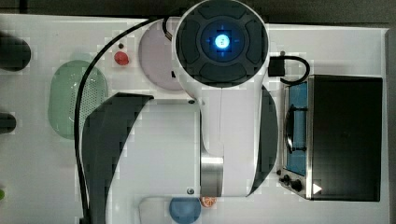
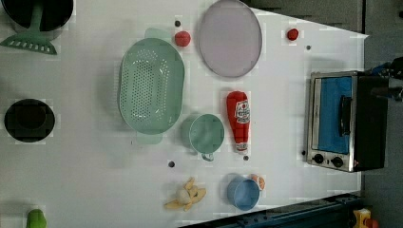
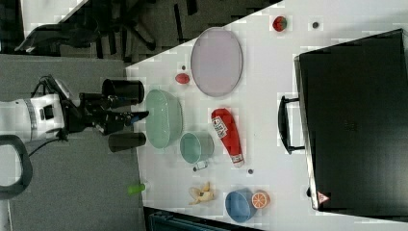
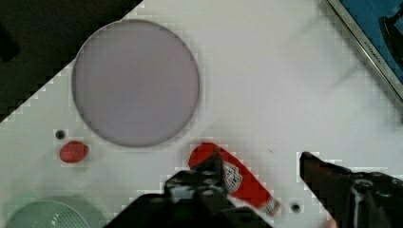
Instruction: Flap open oven.
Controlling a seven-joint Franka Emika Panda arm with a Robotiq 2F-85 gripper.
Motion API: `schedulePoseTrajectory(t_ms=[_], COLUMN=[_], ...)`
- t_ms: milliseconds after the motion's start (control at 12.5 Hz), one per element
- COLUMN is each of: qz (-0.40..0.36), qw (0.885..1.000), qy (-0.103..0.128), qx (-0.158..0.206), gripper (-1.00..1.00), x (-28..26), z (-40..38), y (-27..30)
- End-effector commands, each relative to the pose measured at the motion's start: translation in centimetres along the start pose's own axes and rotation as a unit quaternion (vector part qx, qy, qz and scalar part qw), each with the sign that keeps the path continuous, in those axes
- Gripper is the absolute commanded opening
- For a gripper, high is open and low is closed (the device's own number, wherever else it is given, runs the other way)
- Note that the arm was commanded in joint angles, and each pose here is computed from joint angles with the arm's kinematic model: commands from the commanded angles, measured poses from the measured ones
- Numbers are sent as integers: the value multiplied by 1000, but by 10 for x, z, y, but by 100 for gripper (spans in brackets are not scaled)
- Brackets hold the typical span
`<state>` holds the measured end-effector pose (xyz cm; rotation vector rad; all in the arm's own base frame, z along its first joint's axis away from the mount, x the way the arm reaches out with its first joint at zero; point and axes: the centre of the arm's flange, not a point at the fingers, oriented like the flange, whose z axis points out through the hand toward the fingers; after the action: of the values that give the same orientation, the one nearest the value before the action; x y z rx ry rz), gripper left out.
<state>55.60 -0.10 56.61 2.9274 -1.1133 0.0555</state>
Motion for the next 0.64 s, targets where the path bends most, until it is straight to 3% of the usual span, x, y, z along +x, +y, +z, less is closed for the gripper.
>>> schedulePoseTrajectory(t_ms=[80,240,480,560,640], qz=[130,130,130,130,130], qw=[991,991,991,991,991], qy=[-33,-33,-33,-33,-33], qx=[-6,-6,-6,-6,-6], gripper=[59,99,100,89,65], x=[-75,-75,-75,-75,-75], z=[-66,-66,-66,-66,-66], y=[123,123,123,123,123])
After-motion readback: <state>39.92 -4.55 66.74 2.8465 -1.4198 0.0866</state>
